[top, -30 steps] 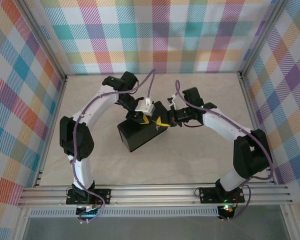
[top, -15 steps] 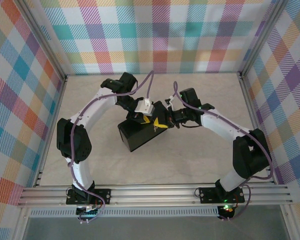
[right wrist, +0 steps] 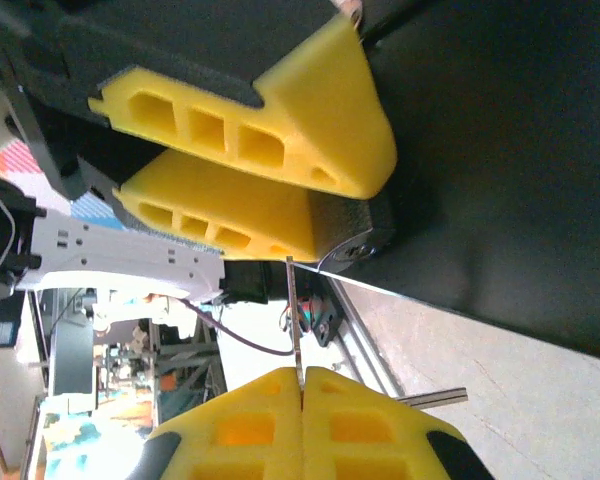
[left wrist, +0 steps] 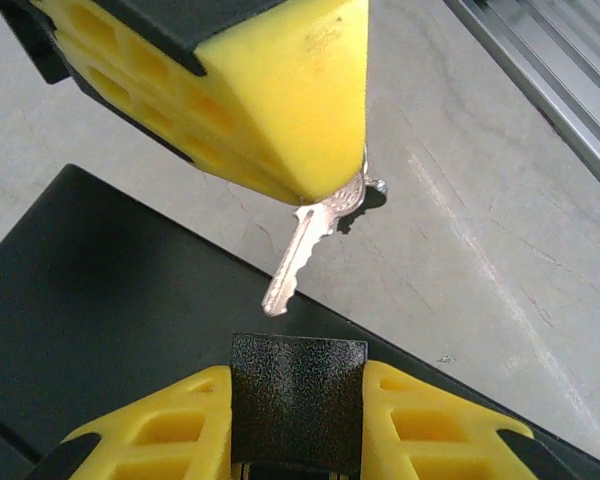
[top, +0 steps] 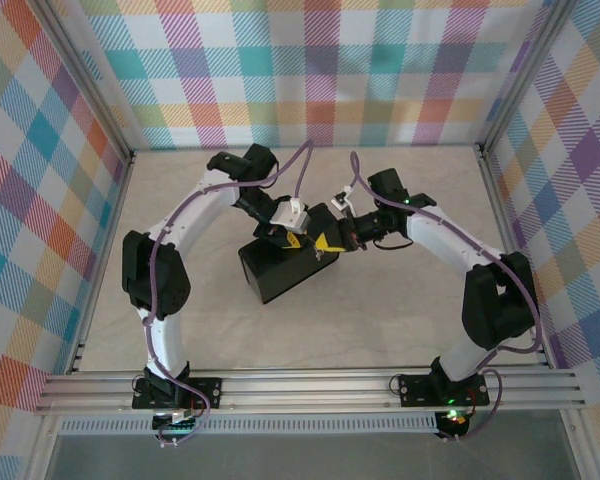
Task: Unlock the padlock with the key
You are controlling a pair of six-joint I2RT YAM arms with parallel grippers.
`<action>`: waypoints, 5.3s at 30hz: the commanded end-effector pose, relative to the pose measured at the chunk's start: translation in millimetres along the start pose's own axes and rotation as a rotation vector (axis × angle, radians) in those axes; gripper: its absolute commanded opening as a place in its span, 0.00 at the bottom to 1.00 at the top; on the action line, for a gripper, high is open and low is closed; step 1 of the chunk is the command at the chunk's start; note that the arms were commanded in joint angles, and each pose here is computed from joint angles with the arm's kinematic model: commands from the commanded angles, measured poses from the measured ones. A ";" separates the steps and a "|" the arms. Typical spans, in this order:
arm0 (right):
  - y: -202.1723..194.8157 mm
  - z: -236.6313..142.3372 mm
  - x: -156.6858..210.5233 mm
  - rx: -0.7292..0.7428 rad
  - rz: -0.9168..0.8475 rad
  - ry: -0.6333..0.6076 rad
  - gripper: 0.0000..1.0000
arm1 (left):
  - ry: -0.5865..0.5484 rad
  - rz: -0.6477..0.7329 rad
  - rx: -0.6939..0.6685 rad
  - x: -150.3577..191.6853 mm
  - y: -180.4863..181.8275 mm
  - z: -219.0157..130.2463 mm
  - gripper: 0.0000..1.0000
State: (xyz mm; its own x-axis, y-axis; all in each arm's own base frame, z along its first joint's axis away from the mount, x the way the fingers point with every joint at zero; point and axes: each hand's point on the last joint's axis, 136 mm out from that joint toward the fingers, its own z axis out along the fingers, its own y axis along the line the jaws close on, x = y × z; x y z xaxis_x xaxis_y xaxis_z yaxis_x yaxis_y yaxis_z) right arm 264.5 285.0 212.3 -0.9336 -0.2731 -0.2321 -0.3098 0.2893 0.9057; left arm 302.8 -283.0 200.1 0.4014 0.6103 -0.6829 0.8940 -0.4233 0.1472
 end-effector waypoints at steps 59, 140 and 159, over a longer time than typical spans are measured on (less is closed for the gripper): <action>-13.7 6.9 -7.6 0.046 -0.003 0.044 0.00 | -0.003 0.055 0.123 -3.0 -29.4 3.9 0.26; 47.2 61.3 -47.9 -0.147 0.078 -0.159 0.19 | -0.039 -0.195 -0.016 17.2 17.1 26.9 0.23; 5.8 7.6 -18.5 0.031 0.122 -0.233 0.42 | 0.041 -0.230 -0.027 40.7 22.0 21.7 0.20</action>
State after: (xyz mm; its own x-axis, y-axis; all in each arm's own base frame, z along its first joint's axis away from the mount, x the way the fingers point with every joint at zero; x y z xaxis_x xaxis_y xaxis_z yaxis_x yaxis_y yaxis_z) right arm 293.7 306.4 209.3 -0.9881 0.0290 -0.1512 -0.1325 0.3393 0.9313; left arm 333.5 -283.9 199.4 0.2352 0.6426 -0.7293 0.9632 -0.2545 0.0864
